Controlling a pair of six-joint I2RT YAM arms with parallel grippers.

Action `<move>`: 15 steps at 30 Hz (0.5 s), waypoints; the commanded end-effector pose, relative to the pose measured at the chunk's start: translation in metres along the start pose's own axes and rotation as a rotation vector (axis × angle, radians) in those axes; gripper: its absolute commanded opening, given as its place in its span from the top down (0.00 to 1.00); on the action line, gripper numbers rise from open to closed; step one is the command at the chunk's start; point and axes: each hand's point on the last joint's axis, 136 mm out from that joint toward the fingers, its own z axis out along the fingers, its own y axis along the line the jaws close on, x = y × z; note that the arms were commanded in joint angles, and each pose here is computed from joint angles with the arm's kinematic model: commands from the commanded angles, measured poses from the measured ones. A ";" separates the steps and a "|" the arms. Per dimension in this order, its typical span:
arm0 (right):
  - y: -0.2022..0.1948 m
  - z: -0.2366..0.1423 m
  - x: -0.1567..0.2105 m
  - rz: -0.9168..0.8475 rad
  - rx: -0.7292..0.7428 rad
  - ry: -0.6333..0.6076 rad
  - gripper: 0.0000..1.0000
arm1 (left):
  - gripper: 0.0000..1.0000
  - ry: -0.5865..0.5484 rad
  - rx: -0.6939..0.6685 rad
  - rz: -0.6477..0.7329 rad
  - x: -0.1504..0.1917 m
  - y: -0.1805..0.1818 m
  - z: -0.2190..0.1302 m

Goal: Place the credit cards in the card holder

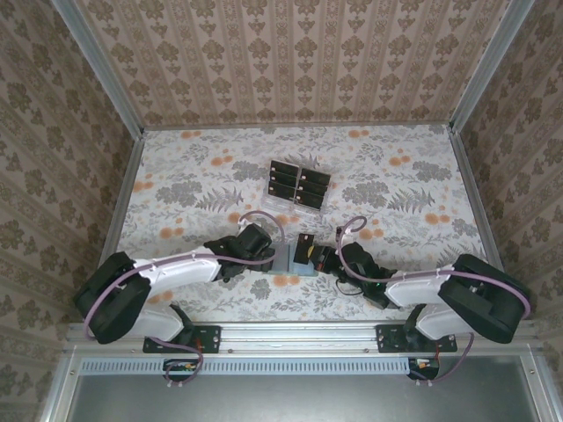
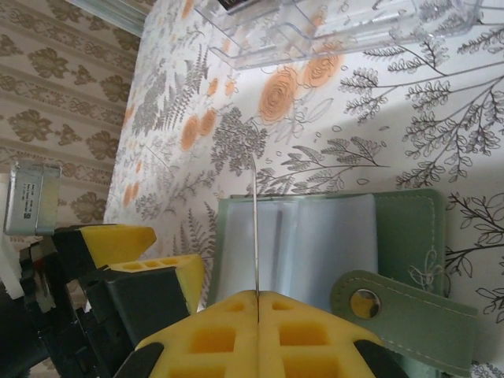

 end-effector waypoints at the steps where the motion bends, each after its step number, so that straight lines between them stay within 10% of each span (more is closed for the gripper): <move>1: -0.010 -0.005 0.001 -0.028 0.046 -0.005 1.00 | 0.00 -0.015 0.015 0.016 -0.010 -0.004 -0.010; 15: -0.002 0.004 0.005 -0.027 -0.004 0.007 1.00 | 0.00 -0.005 0.049 0.086 -0.011 -0.024 0.000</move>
